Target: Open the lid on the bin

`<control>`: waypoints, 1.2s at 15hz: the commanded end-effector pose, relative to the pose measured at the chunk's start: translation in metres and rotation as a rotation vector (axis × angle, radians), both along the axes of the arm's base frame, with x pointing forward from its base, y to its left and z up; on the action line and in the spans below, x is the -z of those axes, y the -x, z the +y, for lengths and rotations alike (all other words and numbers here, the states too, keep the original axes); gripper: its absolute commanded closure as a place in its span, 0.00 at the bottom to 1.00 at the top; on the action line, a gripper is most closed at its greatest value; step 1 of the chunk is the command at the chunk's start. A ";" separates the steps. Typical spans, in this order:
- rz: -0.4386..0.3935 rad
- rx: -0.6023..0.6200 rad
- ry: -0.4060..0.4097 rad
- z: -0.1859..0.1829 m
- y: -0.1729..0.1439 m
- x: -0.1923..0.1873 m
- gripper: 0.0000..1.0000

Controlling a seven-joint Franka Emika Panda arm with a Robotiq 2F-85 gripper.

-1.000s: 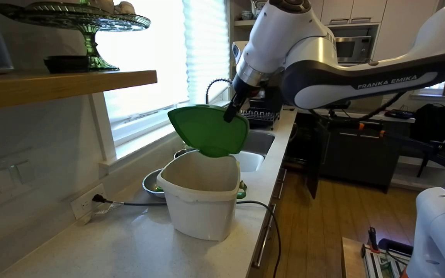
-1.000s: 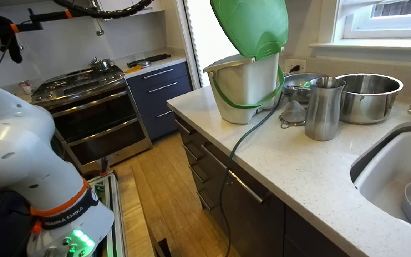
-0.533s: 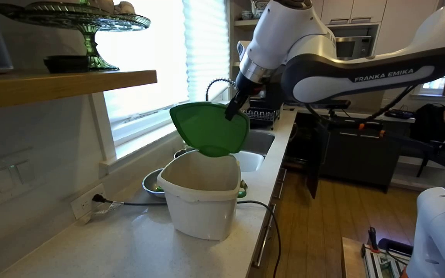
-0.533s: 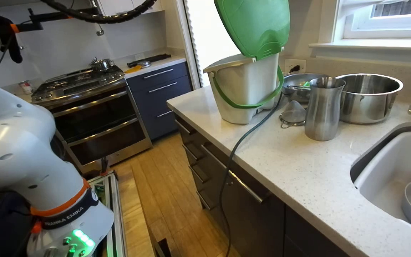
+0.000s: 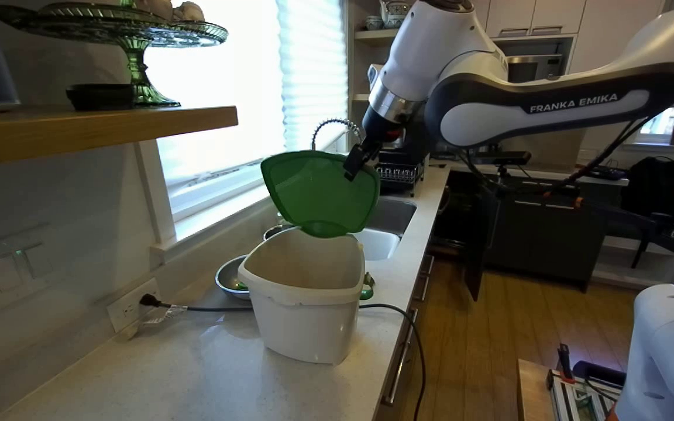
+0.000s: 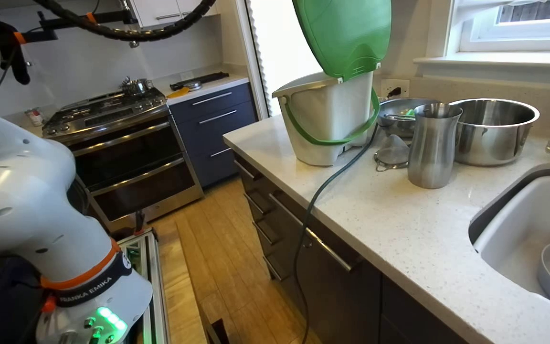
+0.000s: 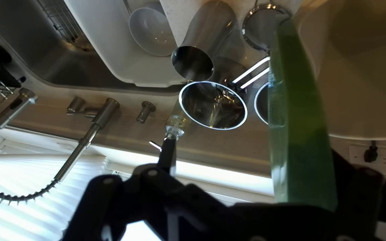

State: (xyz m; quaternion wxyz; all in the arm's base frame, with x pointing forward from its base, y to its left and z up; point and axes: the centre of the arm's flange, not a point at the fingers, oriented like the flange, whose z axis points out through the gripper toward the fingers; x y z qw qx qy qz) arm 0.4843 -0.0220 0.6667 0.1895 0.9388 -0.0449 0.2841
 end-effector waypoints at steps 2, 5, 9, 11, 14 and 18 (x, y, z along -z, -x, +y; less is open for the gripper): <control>0.009 -0.038 -0.057 0.013 0.002 0.007 0.00; 0.018 -0.061 -0.079 0.027 0.002 0.007 0.00; 0.028 -0.082 -0.058 0.045 0.009 0.007 0.00; 0.033 -0.087 -0.036 0.052 0.014 0.003 0.00; 0.039 -0.085 0.003 0.056 0.026 -0.004 0.00; 0.033 -0.082 0.027 0.051 0.044 -0.022 0.00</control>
